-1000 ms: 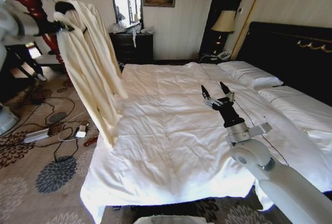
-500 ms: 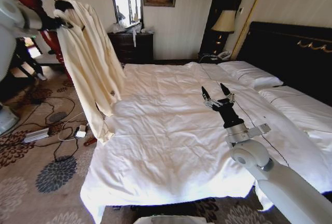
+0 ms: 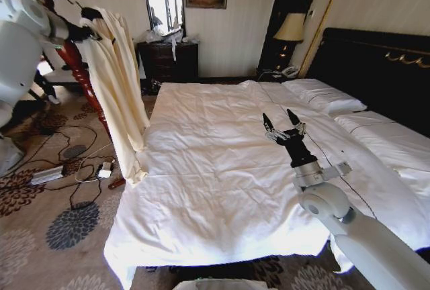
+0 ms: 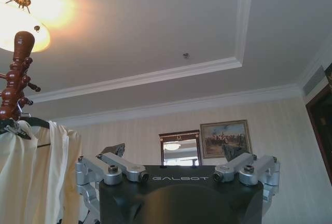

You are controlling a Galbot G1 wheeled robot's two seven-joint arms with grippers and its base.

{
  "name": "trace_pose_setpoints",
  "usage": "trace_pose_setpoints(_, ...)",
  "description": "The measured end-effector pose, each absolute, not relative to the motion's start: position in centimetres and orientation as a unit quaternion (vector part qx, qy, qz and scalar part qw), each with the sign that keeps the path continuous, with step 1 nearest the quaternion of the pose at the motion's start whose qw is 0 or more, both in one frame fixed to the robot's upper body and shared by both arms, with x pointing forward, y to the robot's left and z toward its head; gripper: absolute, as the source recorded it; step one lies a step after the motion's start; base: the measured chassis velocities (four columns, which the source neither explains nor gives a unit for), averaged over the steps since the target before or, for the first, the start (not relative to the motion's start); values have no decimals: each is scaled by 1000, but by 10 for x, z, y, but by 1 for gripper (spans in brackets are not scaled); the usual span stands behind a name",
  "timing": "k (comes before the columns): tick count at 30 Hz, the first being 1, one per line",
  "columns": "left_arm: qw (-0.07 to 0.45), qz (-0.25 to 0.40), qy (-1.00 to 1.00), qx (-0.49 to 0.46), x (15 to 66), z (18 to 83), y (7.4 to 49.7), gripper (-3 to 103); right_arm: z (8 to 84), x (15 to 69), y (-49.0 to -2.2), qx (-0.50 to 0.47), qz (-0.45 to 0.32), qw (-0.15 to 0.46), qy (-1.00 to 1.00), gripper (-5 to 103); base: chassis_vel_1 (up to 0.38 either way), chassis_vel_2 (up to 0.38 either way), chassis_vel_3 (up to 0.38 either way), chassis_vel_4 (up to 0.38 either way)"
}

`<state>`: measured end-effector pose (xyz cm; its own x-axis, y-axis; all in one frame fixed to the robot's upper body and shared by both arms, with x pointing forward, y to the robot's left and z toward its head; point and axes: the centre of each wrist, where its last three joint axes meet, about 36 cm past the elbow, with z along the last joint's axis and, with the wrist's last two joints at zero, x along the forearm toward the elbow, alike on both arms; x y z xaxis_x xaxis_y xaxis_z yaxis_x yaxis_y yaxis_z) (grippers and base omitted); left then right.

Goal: Pick up the clothes from the bed and hang them on the clothes hanger.

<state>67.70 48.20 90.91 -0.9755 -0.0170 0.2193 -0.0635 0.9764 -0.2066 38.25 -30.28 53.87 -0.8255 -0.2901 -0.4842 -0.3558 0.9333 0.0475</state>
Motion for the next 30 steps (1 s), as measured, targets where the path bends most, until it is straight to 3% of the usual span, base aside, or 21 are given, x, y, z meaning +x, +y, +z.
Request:
trace_pose_setpoints(11, 109, 88, -990, 28, 665, 899, 491, 15, 535, 377, -300, -173, 70, 237, 953, 100, 0, 0, 0, 0)
trace_pose_setpoints(12, 103, 79, -991, 33, 661, 898, 493, 26, 534, 376, -299, -173, 69, 236, 954, 100, 0, 0, 0, 0)
trace_pose_setpoints(14, 99, 75, -992, 34, 659, 898, 494, 26, 534, 375, -299, -174, 69, 236, 954, 100, 0, 0, 0, 0)
trace_pose_setpoints(17, 88, 66, -993, 34, 650, 901, 497, 42, 535, 373, -298, -175, 68, 236, 953, 100, 0, 0, 0, 0)
trace_pose_setpoints(19, 85, 64, -994, 34, 647, 901, 497, 42, 535, 372, -298, -176, 69, 235, 953, 100, 0, 0, 0, 0)
trace_pose_setpoints(24, 36, 46, -998, 9, 621, 908, 493, 69, 536, 367, -298, -176, 65, 232, 954, 100, 0, 0, 0, 0)
trace_pose_setpoints(26, 31, 45, -998, 6, 617, 909, 493, 69, 536, 367, -299, -176, 64, 232, 955, 100, 0, 0, 0, 0)
trace_pose_setpoints(30, 5, 26, -1000, -14, 583, 907, 492, 91, 539, 362, -301, -172, 58, 229, 956, 100, 0, 0, 0, 0)
